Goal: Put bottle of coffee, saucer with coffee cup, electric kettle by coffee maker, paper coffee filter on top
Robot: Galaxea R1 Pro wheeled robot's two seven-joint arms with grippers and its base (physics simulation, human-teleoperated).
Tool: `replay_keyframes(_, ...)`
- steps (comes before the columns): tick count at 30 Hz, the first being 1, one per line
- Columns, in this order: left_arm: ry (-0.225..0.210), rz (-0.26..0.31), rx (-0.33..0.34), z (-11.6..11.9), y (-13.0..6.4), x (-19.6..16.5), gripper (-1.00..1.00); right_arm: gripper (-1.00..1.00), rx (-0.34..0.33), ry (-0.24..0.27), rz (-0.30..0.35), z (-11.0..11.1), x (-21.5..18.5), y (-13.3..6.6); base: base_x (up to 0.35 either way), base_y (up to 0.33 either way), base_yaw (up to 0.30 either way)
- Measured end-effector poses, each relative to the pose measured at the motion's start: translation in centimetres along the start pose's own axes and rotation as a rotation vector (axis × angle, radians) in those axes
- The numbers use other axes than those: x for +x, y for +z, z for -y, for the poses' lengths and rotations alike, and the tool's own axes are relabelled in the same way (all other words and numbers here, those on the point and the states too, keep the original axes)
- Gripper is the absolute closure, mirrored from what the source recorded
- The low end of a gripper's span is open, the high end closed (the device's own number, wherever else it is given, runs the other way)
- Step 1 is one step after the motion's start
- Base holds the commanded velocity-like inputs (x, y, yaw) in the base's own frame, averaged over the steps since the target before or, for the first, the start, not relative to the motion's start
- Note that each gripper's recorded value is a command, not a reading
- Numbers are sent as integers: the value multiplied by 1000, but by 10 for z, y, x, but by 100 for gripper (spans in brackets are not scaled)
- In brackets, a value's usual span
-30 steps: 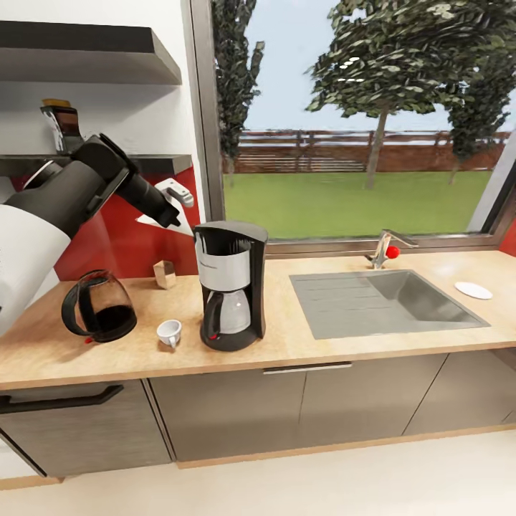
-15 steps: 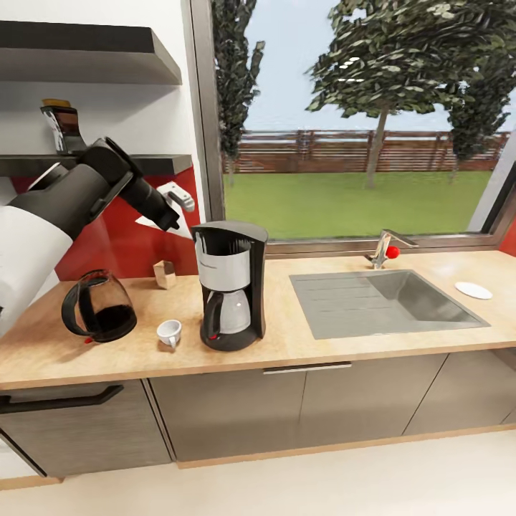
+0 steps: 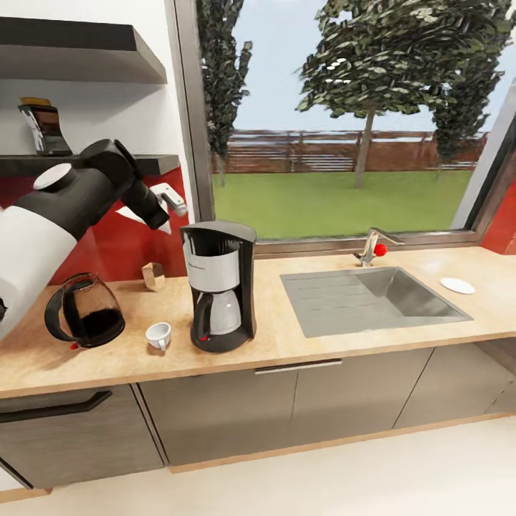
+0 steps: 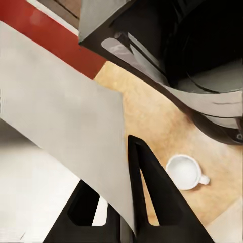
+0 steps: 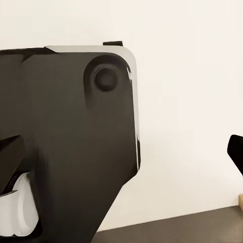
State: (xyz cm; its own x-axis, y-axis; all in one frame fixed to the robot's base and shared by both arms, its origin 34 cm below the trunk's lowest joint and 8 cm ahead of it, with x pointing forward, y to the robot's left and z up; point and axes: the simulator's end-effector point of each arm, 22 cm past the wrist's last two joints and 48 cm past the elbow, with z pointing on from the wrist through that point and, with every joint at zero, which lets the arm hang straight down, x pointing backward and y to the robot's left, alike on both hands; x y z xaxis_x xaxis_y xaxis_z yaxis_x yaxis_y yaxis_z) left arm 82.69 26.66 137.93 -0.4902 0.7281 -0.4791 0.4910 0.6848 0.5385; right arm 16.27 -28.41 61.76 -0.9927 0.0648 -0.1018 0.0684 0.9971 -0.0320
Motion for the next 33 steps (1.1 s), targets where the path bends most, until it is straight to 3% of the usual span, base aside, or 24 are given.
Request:
replay_keyframes(10, 17, -37, -63, -14, -1, 8, 100, -100, 1, 0, 0, 0, 0, 0, 0, 0, -29)
replay_keyframes(17, 32, -61, -59, -12, -2, 12, 100, -100, 0, 0, 0, 0, 0, 0, 0, 0, -116)
replay_keyframes(23, 50, -115, -87, -17, -1, 24, 100, -100, 0, 0, 0, -1, 0, 0, 0, 0, -266)
replay_keyframes(33, 55, -131, -79, -15, -1, 27, 100, -100, 2, -1, 0, 0, 0, 0, 0, 0, -78)
